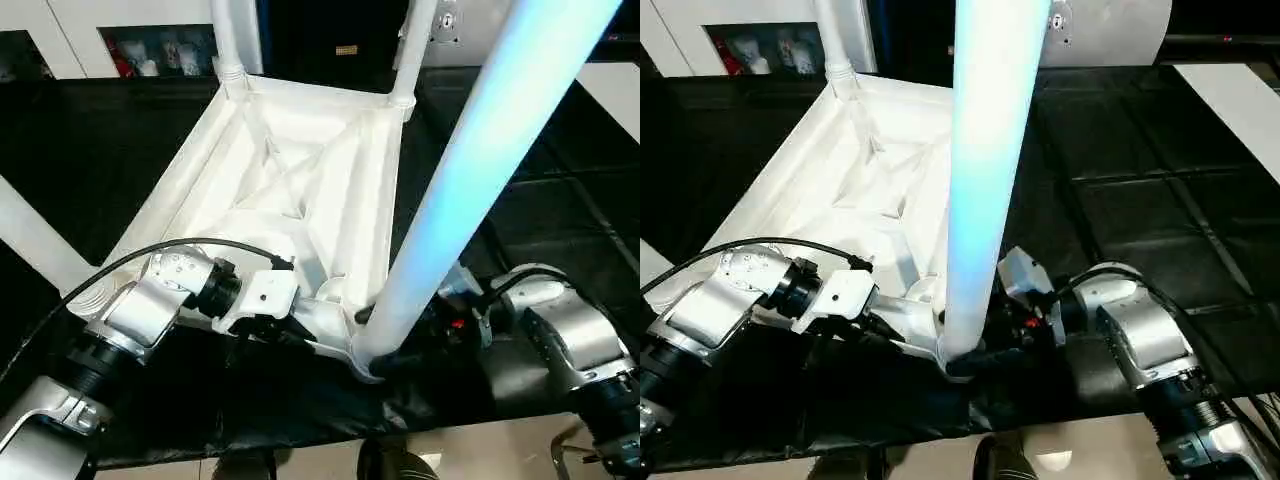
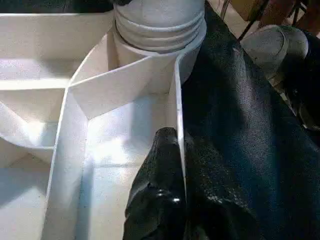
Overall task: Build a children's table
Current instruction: Rotate leg to tighten
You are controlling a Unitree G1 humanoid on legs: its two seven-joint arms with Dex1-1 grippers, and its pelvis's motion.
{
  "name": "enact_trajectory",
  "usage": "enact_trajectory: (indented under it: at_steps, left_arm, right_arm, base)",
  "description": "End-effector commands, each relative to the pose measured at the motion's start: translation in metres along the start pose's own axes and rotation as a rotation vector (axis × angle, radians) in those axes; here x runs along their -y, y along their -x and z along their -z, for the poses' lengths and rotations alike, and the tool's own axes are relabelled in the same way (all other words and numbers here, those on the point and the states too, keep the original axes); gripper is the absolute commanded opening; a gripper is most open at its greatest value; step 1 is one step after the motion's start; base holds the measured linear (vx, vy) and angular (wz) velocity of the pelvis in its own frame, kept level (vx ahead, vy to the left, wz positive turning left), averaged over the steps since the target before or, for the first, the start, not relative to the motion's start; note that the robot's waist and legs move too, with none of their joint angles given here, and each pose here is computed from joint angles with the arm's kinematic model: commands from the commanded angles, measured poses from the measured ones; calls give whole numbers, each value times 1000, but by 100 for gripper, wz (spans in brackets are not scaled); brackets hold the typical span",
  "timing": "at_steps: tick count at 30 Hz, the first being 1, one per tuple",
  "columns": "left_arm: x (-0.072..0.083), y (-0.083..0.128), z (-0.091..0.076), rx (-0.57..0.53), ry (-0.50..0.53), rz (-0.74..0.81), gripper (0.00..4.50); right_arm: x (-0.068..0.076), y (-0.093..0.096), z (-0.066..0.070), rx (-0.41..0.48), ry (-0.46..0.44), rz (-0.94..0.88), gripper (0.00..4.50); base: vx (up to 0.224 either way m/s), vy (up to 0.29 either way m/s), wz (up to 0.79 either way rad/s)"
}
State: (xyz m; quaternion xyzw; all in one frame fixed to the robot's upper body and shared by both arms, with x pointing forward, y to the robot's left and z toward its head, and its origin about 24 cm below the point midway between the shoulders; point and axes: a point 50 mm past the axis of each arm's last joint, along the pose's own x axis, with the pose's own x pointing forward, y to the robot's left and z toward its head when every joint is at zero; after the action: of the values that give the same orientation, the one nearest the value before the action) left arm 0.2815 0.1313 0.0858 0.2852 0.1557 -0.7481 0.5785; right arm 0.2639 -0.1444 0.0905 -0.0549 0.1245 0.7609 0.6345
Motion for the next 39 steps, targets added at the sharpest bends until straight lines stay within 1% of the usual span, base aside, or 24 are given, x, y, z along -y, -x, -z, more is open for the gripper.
enact_trajectory:
  at_steps: [1, 4, 7, 10, 11, 14, 16, 17, 19, 21, 24, 28, 30, 31, 32, 33, 34, 35, 36, 37, 38, 39]
  left_arm:
    - [8, -13, 1, -24, -17, 123, 0]
    - [8, -12, 2, -24, -11, 123, 0]
    - [9, -11, 3, -20, 1, 119, 0]
    - [9, -11, 4, -9, 21, 105, 0]
    - [8, -9, 5, 10, 65, 48, 0]
    - [5, -6, 6, 28, 131, -55, 0]
    - [4, -5, 5, 41, 165, -108, 0]
    - [2, -4, 4, 55, 195, -167, 0]
    - [-1, -6, 1, 73, 234, -238, 0]
    - [-6, -14, -5, 114, 288, -331, 0]
    - [-12, -23, -13, 140, 336, -422, 0]
    - [-20, -37, -26, 173, 394, -525, 0]
    - [-22, -40, -29, 174, 406, -544, 0]
    - [-26, -46, -34, 188, 431, -596, 0]
    - [-35, -53, -41, 204, 466, -685, 0]
    - [-38, -55, -43, 208, 477, -721, 0]
    - [-38, -55, -43, 208, 477, -721, 0]
    - [-42, -56, -45, 212, 492, -764, 0]
    - [-42, -56, -45, 212, 492, -764, 0]
    - [-44, -58, -46, 206, 498, -789, 0]
    - [-47, -58, -47, 179, 498, -817, 0]
    - [-48, -57, -46, 166, 490, -818, 0]
  right_arm:
    - [-3, -1, 1, -10, -12, -43, 255]
    - [-4, -1, 1, -10, -24, -57, 246]
    - [-5, -3, 1, -1, -41, -66, 225]
    - [-6, -6, 2, 18, -64, -58, 223]
    - [-1, -11, 3, 53, -93, 31, 221]
    - [6, -19, 5, 95, -124, 184, 220]
    - [6, -24, 6, 106, -126, 231, 220]
    - [9, -30, 8, 120, -124, 308, 220]
    - [13, -36, 9, 139, -142, 399, 220]
    - [18, -45, 8, 171, -177, 493, 217]
    - [21, -53, 5, 197, -206, 568, 216]
    - [28, -65, -1, 225, -243, 697, 213]
    - [29, -67, -1, 224, -246, 735, 213]
    - [32, -71, -3, 239, -267, 800, 212]
    - [36, -76, -6, 254, -289, 910, 212]
    - [38, -79, -6, 262, -301, 947, 211]
    - [38, -79, -6, 262, -301, 947, 211]
    - [41, -79, -7, 265, -305, 1015, 211]
    - [41, -79, -7, 265, -305, 1015, 211]
    - [44, -79, -7, 266, -323, 1081, 211]
    - [50, -77, -8, 288, -353, 1184, 211]
    - [51, -77, -8, 296, -357, 1198, 264]
  base:
    - [0, 0, 0]
    - [0, 0, 0]
    - [0, 0, 0]
    - [0, 0, 0]
    - [0, 0, 0]
    - [0, 0, 0]
    - [0, 0, 0]
    - [0, 0, 0]
    - [0, 0, 0]
    - [0, 0, 0]
    - [0, 0, 0]
    - [0, 0, 0]
    - [0, 0, 0]
    - [0, 0, 0]
    - [0, 0, 0]
    - [0, 0, 0]
    - [0, 0, 0]
    - [0, 0, 0]
    - [0, 0, 0]
    - [0, 0, 0]
    - [0, 0, 0]
    - [0, 0, 0]
